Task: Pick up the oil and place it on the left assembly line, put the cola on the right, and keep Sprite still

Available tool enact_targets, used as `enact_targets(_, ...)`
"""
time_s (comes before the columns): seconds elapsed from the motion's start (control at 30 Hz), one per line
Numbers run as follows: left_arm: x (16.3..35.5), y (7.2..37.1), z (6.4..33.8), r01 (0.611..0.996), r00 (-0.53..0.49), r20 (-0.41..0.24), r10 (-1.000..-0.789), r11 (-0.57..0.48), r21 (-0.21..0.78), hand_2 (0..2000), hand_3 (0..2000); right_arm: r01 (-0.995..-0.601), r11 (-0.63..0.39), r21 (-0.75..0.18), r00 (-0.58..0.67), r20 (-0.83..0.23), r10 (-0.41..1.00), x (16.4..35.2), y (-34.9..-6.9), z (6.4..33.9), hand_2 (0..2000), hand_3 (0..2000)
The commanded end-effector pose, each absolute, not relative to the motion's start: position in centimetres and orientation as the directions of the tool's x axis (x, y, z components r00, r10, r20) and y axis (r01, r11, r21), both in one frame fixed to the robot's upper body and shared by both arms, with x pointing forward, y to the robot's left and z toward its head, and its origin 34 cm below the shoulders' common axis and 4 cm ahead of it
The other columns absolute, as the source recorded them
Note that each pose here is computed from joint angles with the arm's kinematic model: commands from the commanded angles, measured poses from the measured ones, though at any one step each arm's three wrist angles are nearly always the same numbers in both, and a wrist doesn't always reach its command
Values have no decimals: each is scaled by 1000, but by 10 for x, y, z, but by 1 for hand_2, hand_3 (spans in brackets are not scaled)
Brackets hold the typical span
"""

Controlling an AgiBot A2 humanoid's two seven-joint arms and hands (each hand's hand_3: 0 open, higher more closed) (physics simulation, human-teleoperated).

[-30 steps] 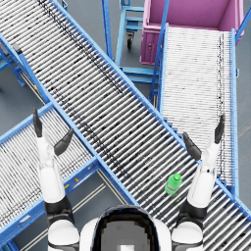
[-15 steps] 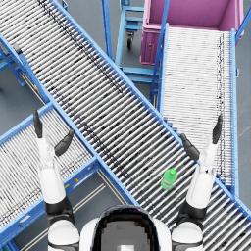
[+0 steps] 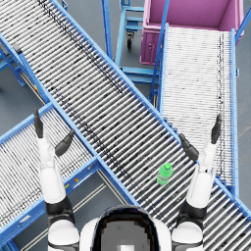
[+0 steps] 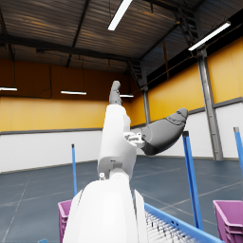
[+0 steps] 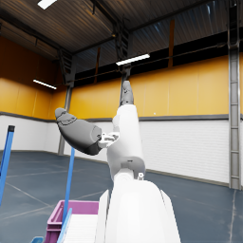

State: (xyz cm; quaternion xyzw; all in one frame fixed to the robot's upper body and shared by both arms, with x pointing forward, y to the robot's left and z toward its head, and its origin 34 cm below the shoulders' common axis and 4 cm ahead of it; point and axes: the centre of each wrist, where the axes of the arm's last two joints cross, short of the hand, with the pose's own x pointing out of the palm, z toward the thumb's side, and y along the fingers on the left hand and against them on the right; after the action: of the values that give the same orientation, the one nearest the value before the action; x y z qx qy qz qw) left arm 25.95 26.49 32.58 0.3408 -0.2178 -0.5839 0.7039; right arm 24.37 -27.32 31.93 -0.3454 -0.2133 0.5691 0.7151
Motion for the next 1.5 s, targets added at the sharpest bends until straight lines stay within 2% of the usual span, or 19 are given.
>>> enact_targets(0.03, 258, 263, 328, 665, 219, -94, -971, 78, 743, 0, 0, -664, 110, -740, 259, -89, 962, 243, -272, 320, 0, 0)
enact_targets(0.13, 259, 263, 325, 674, 219, -92, -971, 83, 734, 0, 0, -673, 112, -731, 257, -89, 962, 244, -272, 317, 0, 0)
enact_targets(0.3, 257, 265, 334, 650, 228, -88, -970, 84, 755, 0, 0, -649, 109, -753, 265, -90, 960, 242, -273, 325, 0, 0)
enact_targets(0.33, 258, 264, 327, 668, 222, -89, -971, 85, 739, 0, 0, -647, 107, -755, 265, -90, 960, 242, -273, 326, 0, 0)
enact_targets(0.37, 258, 264, 328, 666, 223, -89, -971, 85, 741, 0, 0, -664, 110, -739, 259, -89, 962, 243, -272, 320, 0, 0)
enact_targets(0.4, 257, 265, 336, 645, 229, -88, -970, 83, 759, 0, 0, -662, 110, -741, 260, -89, 962, 243, -272, 321, 0, 0)
enact_targets(0.43, 258, 264, 329, 662, 224, -88, -971, 85, 745, 0, 0, -640, 106, -761, 266, -91, 960, 241, -273, 328, 0, 0)
enact_targets(0.53, 257, 265, 336, 645, 229, -86, -970, 84, 760, 0, 0, -655, 108, -748, 261, -90, 961, 242, -272, 323, 0, 0)
enact_targets(0.63, 258, 264, 331, 659, 223, -87, -971, 84, 748, 0, 0, -647, 108, -755, 265, -90, 960, 242, -273, 326, 0, 0)
enact_targets(1.03, 257, 263, 328, 663, 221, -85, -972, 86, 743, 0, 0, -661, 110, -742, 260, -89, 961, 243, -273, 321, 0, 0)
enact_targets(1.07, 257, 263, 328, 663, 221, -84, -972, 86, 743, 0, 0, -648, 110, -754, 266, -88, 960, 241, -273, 325, 0, 0)
enact_targets(1.1, 256, 263, 333, 650, 222, -85, -971, 82, 755, 0, 0, -649, 109, -753, 265, -89, 960, 242, -273, 325, 0, 0)
enact_targets(1.2, 256, 262, 328, 662, 220, -85, -972, 85, 745, 0, 0, -659, 110, -744, 261, -89, 961, 242, -273, 321, 0, 0)
enact_targets(1.3, 255, 264, 336, 641, 227, -82, -970, 85, 763, 0, 0, -640, 110, -761, 270, -89, 959, 241, -274, 328, 0, 0)
enact_targets(1.33, 256, 263, 330, 657, 222, -83, -972, 86, 749, 0, 0, -644, 106, -757, 265, -91, 960, 242, -273, 327, 0, 0)
enact_targets(1.37, 255, 263, 337, 638, 224, -84, -971, 81, 765, 0, 0, -642, 105, -759, 265, -91, 960, 242, -273, 328, 0, 0)
enact_targets(1.4, 256, 263, 331, 653, 222, -83, -972, 85, 752, 0, 0, -642, 109, -759, 269, -90, 959, 242, -274, 328, 0, 0)
enact_targets(1.43, 256, 263, 331, 652, 221, -83, -972, 84, 753, 0, 0, -653, 109, -749, 263, -89, 961, 242, -273, 324, 0, 0)
enact_targets(1.5, 255, 262, 337, 638, 221, -85, -972, 78, 766, 0, 0, -643, 108, -758, 268, -90, 959, 243, -274, 328, 0, 0)
